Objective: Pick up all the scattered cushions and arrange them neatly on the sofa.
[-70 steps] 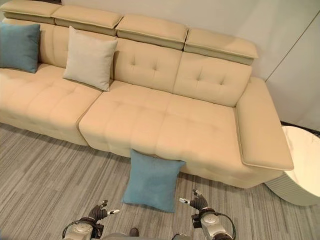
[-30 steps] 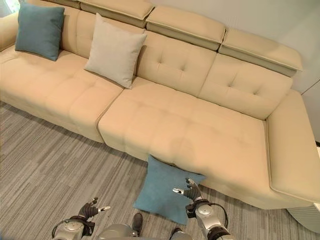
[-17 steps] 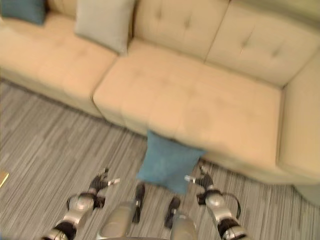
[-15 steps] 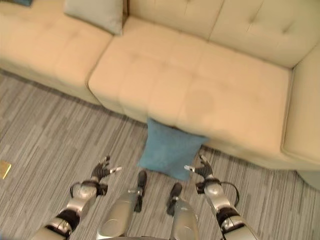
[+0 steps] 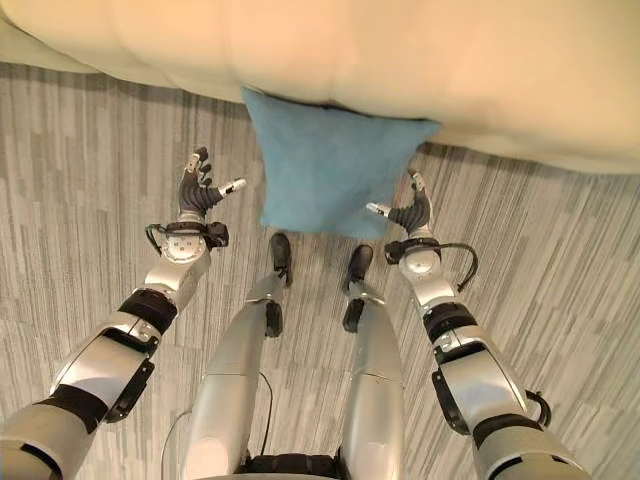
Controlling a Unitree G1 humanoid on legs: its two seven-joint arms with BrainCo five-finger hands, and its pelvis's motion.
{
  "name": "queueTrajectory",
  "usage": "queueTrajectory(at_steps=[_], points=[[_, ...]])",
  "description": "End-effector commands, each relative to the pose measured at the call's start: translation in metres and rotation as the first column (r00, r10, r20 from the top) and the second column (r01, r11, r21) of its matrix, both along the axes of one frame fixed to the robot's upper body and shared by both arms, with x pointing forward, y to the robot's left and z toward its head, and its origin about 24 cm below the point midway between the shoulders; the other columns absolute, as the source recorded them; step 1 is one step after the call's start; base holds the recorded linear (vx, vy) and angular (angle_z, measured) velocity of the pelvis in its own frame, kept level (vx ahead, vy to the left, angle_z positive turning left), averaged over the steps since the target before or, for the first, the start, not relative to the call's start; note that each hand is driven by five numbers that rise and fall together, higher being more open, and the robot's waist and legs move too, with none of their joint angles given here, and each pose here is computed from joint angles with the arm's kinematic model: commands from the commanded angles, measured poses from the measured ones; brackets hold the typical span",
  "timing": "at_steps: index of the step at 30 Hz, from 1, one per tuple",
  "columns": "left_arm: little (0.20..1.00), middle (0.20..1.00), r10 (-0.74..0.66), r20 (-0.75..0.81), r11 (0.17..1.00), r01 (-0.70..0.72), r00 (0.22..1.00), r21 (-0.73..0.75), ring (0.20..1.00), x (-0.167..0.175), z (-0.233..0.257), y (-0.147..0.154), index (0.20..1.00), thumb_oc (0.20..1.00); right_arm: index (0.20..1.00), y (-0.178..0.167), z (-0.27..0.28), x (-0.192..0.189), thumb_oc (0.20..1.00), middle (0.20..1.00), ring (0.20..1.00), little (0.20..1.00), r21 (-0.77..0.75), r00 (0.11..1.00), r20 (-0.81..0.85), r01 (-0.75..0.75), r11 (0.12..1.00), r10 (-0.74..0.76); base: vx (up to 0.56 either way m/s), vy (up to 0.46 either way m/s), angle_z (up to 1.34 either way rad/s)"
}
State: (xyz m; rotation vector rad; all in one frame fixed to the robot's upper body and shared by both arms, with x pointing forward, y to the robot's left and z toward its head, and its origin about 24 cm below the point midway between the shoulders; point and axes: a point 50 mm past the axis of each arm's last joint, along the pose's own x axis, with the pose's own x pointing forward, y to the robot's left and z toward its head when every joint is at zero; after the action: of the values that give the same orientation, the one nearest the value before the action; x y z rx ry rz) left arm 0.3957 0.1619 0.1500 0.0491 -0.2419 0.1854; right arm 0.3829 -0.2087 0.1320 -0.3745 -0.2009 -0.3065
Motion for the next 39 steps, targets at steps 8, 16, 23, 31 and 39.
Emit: queueTrajectory(at_steps=[8, 16, 23, 31, 39], points=[[1.0, 1.0, 0.204, 0.123, 0.977, -0.193, 0.971, -0.09, 1.0, 0.004, 0.045, 0.041, 1.0, 1.0, 1.0, -0.035, 0.055, -0.007, 1.0, 1.0, 1.0, 1.0, 0.065, 0.959, 0.254, 0.111, 0.992, -0.124, 0.02, 0.075, -0.16], [1.0, 1.0, 0.251, 0.196, 0.968, -0.241, 0.948, -0.071, 1.0, 0.01, 0.091, 0.06, 1.0, 1.0, 1.0, -0.032, 0.094, -0.004, 1.0, 1.0, 1.0, 1.0, 0.026, 0.932, 0.355, 0.068, 0.997, -0.073, 0.04, 0.057, -0.07], [1.0, 1.0, 0.177, 0.373, 0.983, -0.148, 0.911, -0.105, 1.0, 0.007, 0.155, 0.034, 1.0, 1.0, 1.0, -0.026, 0.139, -0.002, 1.0, 1.0, 1.0, 1.0, -0.034, 0.893, 0.449, 0.063, 0.997, -0.041, 0.06, 0.057, -0.06], [1.0, 1.0, 0.034, 0.5, 0.991, 0.036, 0.865, -0.131, 1.0, -0.003, 0.19, -0.014, 1.0, 1.0, 1.0, -0.037, 0.17, -0.001, 1.0, 1.0, 1.0, 1.0, -0.049, 0.876, 0.476, 0.119, 0.992, -0.081, 0.03, 0.008, -0.01], [1.0, 1.0, -0.12, 0.553, 0.976, 0.199, 0.824, -0.085, 1.0, -0.011, 0.208, -0.066, 1.0, 1.0, 1.0, -0.025, 0.191, 0.013, 1.0, 1.0, 1.0, 1.0, -0.051, 0.905, 0.423, 0.067, 0.996, -0.039, 0.0, 0.0, 0.0]])
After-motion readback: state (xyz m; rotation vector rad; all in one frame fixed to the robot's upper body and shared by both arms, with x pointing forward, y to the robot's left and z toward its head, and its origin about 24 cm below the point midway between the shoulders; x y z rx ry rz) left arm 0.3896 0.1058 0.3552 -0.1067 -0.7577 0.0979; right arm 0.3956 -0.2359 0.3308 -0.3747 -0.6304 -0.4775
